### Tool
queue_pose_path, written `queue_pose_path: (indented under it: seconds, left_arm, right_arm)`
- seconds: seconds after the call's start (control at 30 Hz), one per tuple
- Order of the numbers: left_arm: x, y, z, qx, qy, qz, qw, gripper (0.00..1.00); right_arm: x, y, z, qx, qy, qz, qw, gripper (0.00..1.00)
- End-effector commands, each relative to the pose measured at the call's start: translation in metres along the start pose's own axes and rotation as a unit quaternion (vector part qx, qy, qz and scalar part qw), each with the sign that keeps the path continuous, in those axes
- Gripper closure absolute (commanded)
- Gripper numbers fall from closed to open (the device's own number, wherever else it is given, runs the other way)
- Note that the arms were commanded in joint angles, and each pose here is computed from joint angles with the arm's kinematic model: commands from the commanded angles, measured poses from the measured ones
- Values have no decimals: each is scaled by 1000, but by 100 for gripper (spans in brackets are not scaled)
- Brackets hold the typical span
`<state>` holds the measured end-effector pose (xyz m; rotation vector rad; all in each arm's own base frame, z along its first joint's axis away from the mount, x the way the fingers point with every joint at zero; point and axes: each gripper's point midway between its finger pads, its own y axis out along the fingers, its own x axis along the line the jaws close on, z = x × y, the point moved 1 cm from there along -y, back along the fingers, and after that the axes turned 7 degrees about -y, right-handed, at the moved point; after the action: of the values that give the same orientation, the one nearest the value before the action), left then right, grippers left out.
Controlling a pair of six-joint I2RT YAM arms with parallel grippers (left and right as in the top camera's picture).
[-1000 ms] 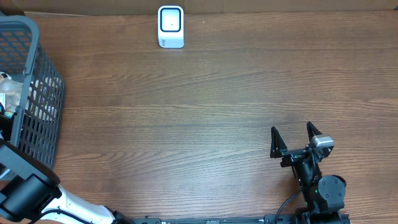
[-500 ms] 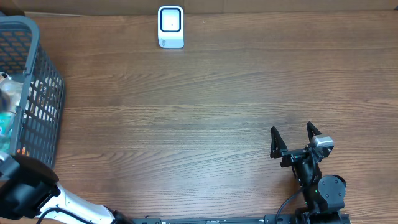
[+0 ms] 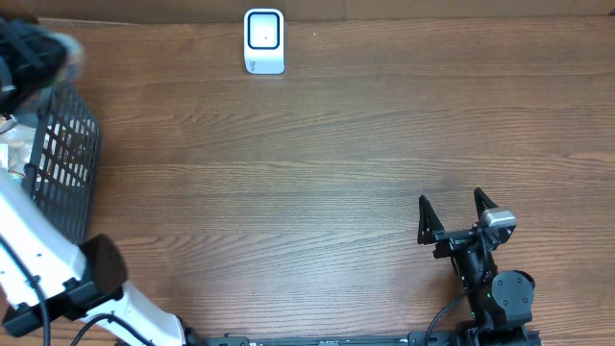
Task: Scan the item barcode
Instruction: 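Lift the jar and hold it in front of the white scanner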
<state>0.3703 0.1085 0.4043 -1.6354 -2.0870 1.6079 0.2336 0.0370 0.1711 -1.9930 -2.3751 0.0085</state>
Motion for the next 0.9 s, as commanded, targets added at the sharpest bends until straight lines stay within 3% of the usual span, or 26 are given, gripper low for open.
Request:
queue_pose_path:
  seconds: [0.0,0.2,0.47,0.87]
  left_arm:
    - [-61,2,41,29,94,45,994,63]
    - [-100,47,115,113,188,-3,976,64]
    - [-133,114,211,202,292,-40,934,62]
    - [-146,216,309,301,330,-59,893,62]
  right_arm:
    - [-2,0,1,-4,1,6,1000,0]
    - [-2,0,1,-4,1,6,1000,0]
    - [-2,0,1,-4,1,6,1000,0]
    - [-2,0,1,-4,1,6,1000,0]
